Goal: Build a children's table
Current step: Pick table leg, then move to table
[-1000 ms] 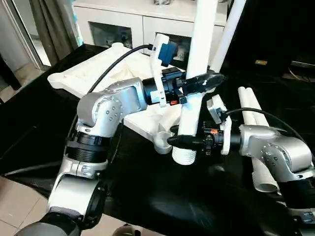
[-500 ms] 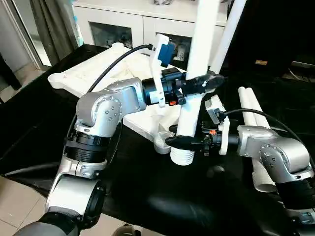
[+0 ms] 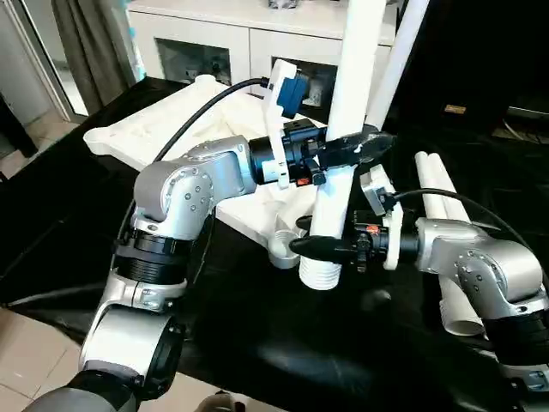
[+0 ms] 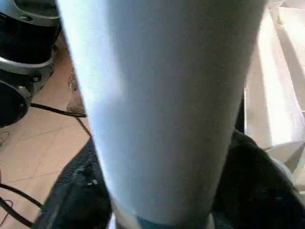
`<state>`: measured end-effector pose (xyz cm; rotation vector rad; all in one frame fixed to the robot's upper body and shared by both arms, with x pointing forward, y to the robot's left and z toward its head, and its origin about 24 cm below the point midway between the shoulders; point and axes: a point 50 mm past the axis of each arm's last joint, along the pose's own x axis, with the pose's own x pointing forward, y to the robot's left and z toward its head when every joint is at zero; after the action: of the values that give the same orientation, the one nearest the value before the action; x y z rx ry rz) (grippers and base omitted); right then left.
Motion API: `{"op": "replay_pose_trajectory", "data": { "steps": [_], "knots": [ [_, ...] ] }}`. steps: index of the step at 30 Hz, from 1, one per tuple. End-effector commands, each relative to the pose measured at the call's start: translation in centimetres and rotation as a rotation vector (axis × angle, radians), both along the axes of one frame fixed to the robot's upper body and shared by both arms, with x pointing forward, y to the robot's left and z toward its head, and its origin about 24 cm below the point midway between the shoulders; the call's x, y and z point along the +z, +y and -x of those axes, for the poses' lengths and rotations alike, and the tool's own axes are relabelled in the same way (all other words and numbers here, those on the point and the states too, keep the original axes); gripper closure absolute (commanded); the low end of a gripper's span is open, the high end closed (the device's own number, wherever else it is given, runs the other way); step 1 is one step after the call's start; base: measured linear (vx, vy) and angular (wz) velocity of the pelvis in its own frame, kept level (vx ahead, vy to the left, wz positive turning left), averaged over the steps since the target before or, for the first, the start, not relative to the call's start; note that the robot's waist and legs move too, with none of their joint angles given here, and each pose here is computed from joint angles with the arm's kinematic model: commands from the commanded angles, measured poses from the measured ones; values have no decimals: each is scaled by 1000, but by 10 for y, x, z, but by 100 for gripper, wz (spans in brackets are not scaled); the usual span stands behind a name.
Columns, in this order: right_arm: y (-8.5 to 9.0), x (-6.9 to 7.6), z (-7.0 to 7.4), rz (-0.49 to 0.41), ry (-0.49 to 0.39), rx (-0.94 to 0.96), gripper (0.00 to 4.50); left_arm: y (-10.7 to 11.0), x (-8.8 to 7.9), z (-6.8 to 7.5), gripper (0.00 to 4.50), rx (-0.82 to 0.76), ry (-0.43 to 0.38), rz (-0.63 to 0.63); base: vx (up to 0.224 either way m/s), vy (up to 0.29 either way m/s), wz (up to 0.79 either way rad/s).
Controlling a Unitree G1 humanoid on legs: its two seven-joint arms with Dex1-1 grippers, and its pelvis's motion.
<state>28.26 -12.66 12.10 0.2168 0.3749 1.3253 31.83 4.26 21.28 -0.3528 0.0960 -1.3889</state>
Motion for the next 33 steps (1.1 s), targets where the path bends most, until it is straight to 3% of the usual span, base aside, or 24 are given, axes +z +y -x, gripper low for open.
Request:
{"op": "replay_pose_trajectory", "data": {
  "steps": [1,5,12,13,18,22,24,25,26,27,28,33],
  "knots": [
    [-7,3,-2,3,-8,-36,201,-6,6,6,268,-54,-28,-7,0,0,0],
    [-7,3,-2,4,-8,-39,242,-6,6,6,268,-54,-29,-9,0,0,0],
    [-6,3,-4,5,-13,-51,252,-6,6,4,269,-40,-43,-13,0,0,0],
    [-5,3,-5,3,-15,-55,253,-6,6,2,213,-26,-33,-12,0,0,0],
    [-4,3,-6,-12,-23,-69,254,-5,5,0,170,-9,-4,14,0,0,0],
    [-3,5,-7,-40,-35,-98,254,-4,7,-4,149,59,-16,92,0,0,0],
    [-5,5,-7,-66,-49,-142,255,2,13,-8,148,130,6,297,0,0,0],
    [-5,5,-7,-66,-49,-142,255,2,13,-8,148,130,6,297,0,0,0],
    [-6,6,-8,-84,-57,-175,255,8,16,-10,148,171,29,420,0,0,0],
    [-6,6,-8,-84,-57,-175,255,8,16,-10,148,171,29,420,0,0,0],
    [-9,7,-7,-107,-65,-214,255,18,18,-9,148,210,51,542,0,0,0],
    [-13,9,-3,-138,-77,-265,255,32,15,-4,148,251,11,534,0,0,0]
  ]
}}
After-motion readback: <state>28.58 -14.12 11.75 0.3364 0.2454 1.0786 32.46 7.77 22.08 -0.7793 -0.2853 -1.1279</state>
